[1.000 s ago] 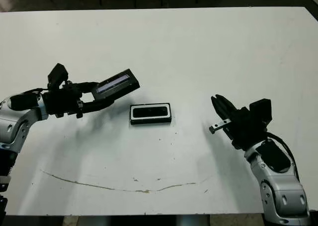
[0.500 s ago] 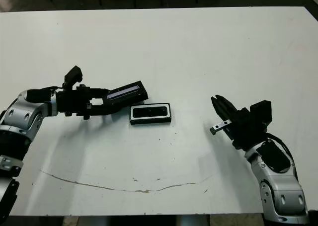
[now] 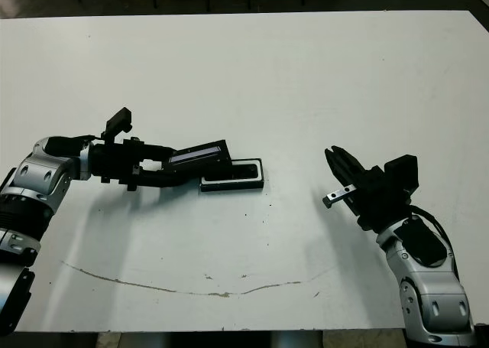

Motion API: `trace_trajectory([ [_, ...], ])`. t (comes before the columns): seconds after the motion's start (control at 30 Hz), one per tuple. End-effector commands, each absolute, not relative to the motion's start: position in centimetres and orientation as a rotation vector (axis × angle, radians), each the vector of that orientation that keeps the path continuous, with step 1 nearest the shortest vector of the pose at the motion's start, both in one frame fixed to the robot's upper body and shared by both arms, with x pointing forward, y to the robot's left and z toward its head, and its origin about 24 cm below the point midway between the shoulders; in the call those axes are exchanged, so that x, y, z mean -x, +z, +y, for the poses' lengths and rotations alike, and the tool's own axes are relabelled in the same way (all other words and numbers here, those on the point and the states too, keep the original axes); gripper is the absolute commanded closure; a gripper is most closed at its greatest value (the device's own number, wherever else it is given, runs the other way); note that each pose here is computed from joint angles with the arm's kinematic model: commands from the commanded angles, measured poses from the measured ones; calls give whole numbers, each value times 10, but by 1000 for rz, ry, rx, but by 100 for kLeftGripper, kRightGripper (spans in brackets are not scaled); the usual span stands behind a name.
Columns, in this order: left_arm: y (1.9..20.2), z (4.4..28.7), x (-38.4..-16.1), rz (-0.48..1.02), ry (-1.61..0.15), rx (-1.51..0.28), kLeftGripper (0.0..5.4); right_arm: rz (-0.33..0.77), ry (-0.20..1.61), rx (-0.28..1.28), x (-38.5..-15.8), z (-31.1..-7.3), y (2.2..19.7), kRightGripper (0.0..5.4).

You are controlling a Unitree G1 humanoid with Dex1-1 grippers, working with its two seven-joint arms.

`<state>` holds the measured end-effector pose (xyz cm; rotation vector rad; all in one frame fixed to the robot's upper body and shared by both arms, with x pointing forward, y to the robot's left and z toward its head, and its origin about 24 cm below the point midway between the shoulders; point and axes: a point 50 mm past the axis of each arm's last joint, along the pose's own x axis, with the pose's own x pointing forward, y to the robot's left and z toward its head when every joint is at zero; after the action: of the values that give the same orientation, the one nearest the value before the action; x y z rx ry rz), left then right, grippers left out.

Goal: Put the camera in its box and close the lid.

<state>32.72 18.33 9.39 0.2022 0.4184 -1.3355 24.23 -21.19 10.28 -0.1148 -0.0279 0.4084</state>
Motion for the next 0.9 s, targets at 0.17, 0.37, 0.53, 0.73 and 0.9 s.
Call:
trace_trajectory([
  [0.17,84,182,-321,494,-1396,-217,264,14,402,127,-240,-216,96,540],
  [0.37,70,168,-317,559,-1424,-230,264,18,409,123,-241,-216,97,540],
  [0.53,51,149,-315,584,-1428,-271,264,5,414,125,-242,-218,97,540],
  [0.73,42,127,-316,562,-1440,-357,264,12,399,124,-240,-221,98,540],
  [0.9,41,116,-318,562,-1476,-387,264,24,383,140,-238,-221,102,540],
])
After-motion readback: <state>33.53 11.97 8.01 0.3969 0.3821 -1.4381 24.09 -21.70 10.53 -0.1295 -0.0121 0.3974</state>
